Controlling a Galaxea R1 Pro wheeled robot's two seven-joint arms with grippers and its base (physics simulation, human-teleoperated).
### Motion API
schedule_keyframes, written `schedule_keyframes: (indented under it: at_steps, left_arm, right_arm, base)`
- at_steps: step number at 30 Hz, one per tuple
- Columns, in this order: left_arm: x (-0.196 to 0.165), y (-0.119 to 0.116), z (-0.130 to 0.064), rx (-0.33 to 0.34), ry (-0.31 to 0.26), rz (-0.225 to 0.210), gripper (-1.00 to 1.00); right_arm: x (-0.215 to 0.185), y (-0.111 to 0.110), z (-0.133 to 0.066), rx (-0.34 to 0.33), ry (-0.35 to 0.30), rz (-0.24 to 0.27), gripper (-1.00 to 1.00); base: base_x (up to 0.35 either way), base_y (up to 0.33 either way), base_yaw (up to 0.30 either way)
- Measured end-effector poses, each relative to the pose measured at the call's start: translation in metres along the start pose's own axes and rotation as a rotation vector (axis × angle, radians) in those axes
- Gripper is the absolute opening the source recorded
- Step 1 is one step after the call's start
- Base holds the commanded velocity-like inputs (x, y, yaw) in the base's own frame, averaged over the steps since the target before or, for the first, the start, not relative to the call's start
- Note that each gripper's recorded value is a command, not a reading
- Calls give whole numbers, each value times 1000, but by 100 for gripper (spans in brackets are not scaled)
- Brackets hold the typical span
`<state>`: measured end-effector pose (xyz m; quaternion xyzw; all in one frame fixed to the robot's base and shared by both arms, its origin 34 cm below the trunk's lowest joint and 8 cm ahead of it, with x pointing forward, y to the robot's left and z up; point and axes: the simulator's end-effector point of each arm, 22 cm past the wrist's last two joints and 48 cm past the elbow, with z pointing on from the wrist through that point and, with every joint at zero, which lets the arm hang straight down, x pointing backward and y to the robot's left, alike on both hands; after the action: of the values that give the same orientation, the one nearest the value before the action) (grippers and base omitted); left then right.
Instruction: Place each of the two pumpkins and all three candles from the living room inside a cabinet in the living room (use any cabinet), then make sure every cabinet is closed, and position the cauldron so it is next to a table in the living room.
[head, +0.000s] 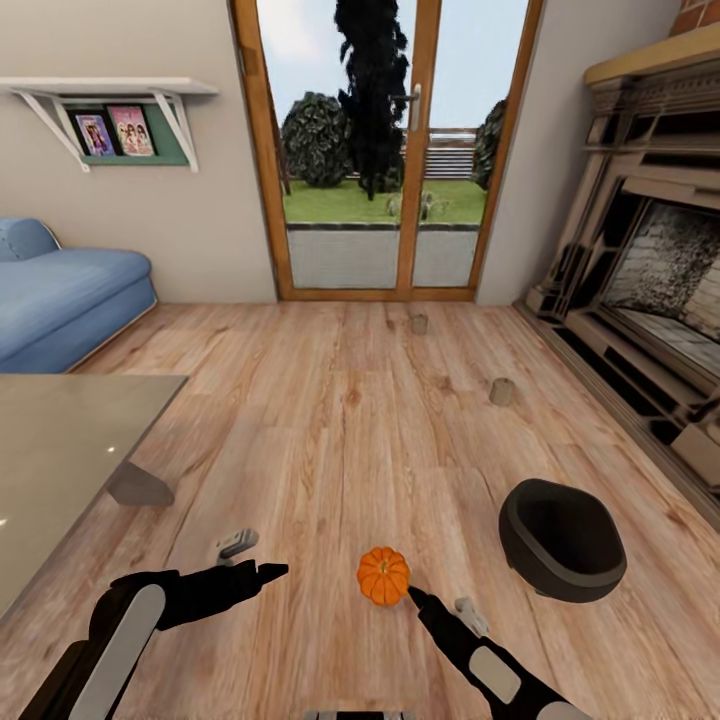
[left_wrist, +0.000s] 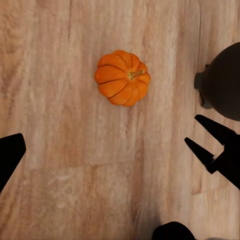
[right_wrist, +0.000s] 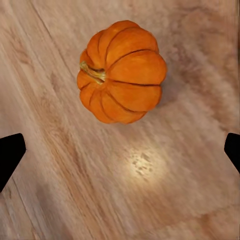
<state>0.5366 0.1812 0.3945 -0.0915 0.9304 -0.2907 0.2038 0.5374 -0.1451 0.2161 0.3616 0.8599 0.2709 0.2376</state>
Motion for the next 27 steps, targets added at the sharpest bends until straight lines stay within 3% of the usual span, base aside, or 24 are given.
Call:
schedule_keyframes:
  at_steps: [13, 22, 27]
  left_arm:
    - [14, 16, 16, -16, 44, -27, 100]
    - [14, 15, 16, -16, 43, -27, 100]
    - [17, 13, 18, -15, 51, -22, 100]
  right_arm:
    - [15, -24, 9, 41, 27, 32, 100]
    - [15, -26, 9, 44, 27, 34, 100]
    - [15, -26, 9, 46, 26, 34, 100]
  base:
    - [0, 0, 0]
    - [6, 0, 0]
    - [187, 0, 0]
